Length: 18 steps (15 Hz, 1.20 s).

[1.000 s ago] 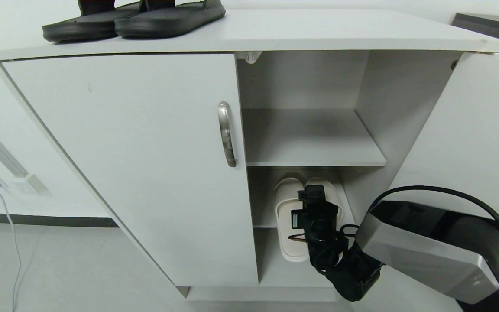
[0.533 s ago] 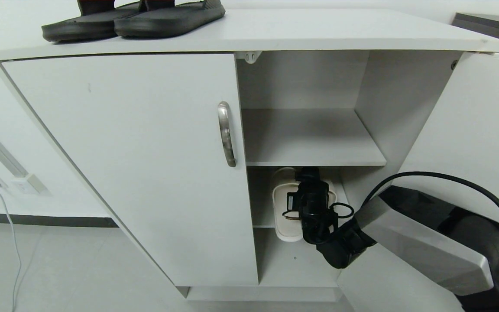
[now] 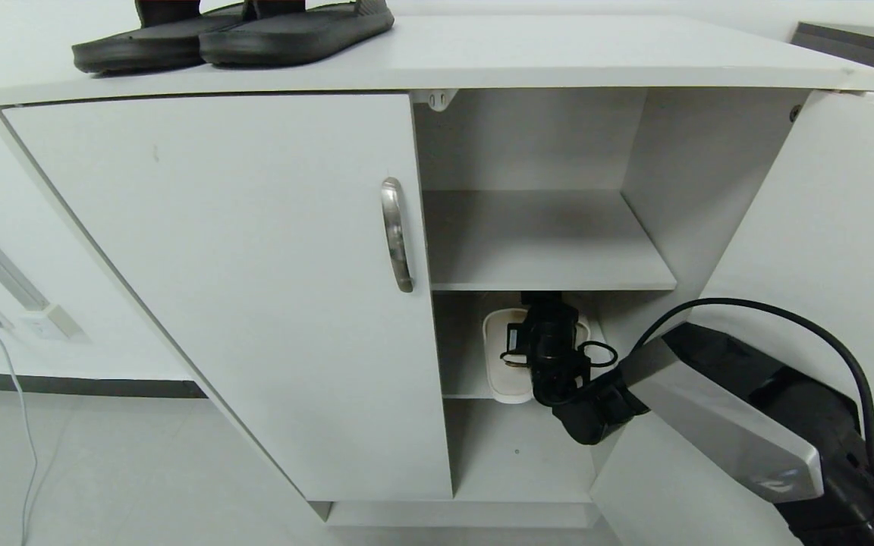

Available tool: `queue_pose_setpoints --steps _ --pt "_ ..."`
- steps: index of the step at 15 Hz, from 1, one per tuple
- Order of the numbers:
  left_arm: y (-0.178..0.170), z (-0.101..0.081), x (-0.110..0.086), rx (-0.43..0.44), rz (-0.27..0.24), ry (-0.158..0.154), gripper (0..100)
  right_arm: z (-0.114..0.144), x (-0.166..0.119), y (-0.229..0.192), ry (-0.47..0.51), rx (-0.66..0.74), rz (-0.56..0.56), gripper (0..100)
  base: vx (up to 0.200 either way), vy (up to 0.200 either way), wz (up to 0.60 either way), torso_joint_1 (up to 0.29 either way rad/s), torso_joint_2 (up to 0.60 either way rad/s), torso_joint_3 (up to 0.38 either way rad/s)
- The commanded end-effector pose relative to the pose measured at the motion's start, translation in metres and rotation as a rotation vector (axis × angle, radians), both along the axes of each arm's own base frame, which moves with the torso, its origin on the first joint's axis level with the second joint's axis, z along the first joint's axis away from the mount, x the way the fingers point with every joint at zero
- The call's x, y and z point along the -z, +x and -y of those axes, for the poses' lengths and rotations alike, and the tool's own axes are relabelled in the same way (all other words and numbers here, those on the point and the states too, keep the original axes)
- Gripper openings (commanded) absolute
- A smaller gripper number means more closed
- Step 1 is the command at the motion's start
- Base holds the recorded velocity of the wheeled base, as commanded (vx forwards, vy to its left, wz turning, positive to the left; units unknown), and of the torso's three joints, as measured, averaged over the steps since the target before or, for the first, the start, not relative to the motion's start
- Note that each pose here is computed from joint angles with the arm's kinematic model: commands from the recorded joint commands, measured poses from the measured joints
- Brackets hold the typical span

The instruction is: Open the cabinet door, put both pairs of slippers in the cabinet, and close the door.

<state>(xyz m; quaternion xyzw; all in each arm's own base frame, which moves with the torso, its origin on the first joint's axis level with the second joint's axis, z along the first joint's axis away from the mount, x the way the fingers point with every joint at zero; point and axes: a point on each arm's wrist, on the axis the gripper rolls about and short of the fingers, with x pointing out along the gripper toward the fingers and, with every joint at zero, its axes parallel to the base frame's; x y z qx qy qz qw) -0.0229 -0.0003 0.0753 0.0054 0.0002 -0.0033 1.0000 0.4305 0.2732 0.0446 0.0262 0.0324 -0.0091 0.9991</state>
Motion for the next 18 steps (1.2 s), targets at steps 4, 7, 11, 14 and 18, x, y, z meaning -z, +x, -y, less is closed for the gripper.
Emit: queue_pose_setpoints --steps 4,7,11,14,18 --pt "0.000 0.000 0.000 0.000 -0.001 0.000 0 0.002 0.006 0.002 -0.008 0.006 -0.009 0 0.000 0.000 0.00 0.000 0.00 0.000" --pt "0.000 0.000 0.000 0.000 -0.001 0.000 0 0.002 0.009 0.003 -0.029 0.005 -0.014 100 0.000 0.000 0.00 0.000 0.00 0.000" --pt "0.000 0.000 0.000 0.000 -0.001 0.000 0 0.000 0.011 -0.008 -0.071 -0.013 -0.028 100 0.000 0.000 0.00 0.000 0.00 0.000" --pt "0.000 0.000 0.000 0.000 -0.001 0.000 0 -0.002 0.002 -0.024 -0.088 -0.035 -0.011 100 0.000 0.000 0.00 0.000 0.00 0.000" --pt "0.000 0.000 0.000 0.000 -0.001 0.001 0 -0.002 -0.020 -0.068 -0.085 -0.077 -0.005 100 0.000 0.000 0.00 0.000 0.00 0.000"
